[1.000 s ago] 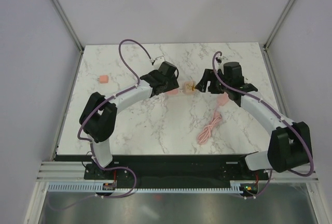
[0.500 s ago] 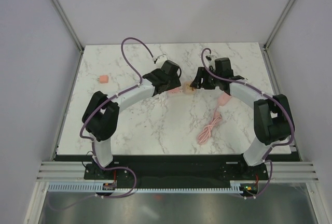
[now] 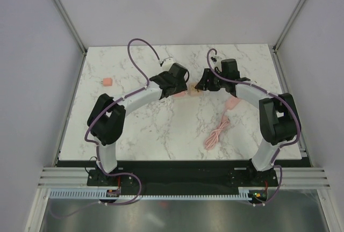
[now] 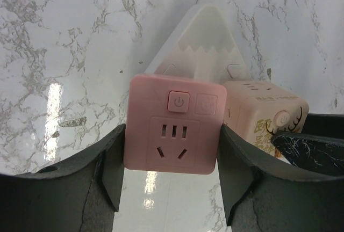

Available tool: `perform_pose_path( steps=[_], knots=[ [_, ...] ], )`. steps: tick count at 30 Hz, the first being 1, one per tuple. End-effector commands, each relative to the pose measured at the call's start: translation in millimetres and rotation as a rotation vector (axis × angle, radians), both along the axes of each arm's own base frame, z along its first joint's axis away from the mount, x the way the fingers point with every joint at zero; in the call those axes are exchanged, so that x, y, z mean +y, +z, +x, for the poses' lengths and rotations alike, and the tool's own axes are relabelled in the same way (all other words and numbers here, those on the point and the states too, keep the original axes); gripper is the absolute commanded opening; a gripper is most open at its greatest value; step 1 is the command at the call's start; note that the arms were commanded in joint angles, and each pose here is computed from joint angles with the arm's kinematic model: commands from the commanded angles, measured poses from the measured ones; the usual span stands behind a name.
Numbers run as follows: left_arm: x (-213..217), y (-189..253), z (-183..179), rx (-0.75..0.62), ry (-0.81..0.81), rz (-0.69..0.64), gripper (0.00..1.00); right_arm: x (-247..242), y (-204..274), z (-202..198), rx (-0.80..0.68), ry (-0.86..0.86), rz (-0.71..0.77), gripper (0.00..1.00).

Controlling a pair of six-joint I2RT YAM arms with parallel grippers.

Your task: Insert the plug

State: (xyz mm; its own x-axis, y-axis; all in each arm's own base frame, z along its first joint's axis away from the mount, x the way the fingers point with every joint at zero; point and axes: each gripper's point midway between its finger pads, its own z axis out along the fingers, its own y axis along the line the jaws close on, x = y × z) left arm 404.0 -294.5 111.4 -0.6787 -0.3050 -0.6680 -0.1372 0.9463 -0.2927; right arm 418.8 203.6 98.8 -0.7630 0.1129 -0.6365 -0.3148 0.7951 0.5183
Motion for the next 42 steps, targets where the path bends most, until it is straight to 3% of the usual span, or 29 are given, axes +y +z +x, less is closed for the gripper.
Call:
perform_pose_path(
  steps=[1, 17, 42],
  knots=[
    [9, 19, 8, -0.065, 0.050, 0.047, 0.02, -1, -6, 6, -0.003, -0.003, -0.015, 0.55],
    [11, 45, 7, -0.102, 0.049, 0.025, 0.02, 0, -4, 2, 0.002, -0.001, -0.005, 0.50],
    [3, 22, 6, -0.062, 0.054, 0.009, 0.02, 0, -1, -3, 0.010, 0.007, 0.006, 0.48]
  ],
)
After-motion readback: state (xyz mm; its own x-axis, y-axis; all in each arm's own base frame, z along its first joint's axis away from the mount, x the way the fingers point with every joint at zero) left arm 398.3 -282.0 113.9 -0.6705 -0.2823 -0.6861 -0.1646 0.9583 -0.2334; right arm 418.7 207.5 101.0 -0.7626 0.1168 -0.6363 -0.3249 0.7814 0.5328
